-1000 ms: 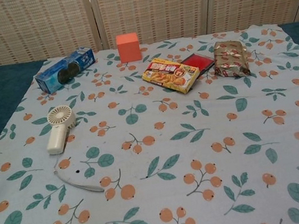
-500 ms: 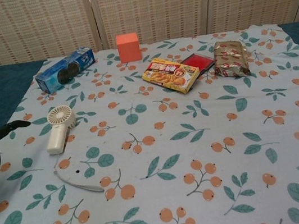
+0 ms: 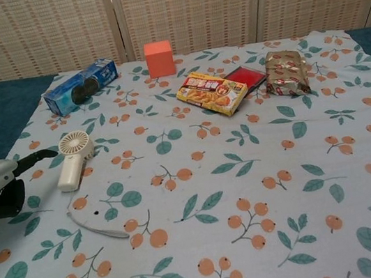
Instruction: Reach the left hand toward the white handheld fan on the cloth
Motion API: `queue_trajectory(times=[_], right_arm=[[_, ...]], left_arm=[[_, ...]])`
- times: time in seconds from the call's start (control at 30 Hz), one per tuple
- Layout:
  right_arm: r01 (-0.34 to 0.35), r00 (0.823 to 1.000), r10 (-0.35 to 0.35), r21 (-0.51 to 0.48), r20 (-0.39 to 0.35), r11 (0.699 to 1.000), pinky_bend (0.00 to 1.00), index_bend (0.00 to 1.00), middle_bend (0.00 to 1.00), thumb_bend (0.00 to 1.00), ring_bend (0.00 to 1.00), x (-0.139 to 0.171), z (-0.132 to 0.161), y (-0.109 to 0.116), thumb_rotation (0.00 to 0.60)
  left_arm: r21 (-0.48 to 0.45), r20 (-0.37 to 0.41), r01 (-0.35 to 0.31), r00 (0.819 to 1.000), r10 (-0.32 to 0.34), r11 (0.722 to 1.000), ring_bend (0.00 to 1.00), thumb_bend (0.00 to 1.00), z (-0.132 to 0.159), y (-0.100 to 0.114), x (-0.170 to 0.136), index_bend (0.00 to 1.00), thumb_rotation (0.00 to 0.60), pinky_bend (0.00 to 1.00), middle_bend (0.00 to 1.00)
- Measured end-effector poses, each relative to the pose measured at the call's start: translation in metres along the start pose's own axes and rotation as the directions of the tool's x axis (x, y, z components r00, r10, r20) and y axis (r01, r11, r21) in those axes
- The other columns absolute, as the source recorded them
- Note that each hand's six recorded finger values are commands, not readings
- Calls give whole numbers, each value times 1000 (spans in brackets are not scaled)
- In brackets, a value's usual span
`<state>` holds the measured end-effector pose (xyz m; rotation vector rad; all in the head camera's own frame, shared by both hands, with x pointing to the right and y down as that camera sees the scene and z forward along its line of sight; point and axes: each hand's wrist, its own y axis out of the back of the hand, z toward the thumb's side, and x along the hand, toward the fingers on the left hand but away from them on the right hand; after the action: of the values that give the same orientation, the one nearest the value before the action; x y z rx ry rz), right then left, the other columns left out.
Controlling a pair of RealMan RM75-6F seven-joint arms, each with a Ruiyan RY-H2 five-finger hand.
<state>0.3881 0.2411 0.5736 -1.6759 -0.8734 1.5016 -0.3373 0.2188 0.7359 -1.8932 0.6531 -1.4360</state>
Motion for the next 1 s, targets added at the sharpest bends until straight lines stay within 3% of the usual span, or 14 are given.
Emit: queue_trajectory(times=[1.0], right_arm=[[2,1000,-2,0,9,1000,0,0,0,162,0,0,-2,1,600]], left_arm=[[54,17,34,999,-35,998,835,1000,14,-10,11,0,600,929,990]])
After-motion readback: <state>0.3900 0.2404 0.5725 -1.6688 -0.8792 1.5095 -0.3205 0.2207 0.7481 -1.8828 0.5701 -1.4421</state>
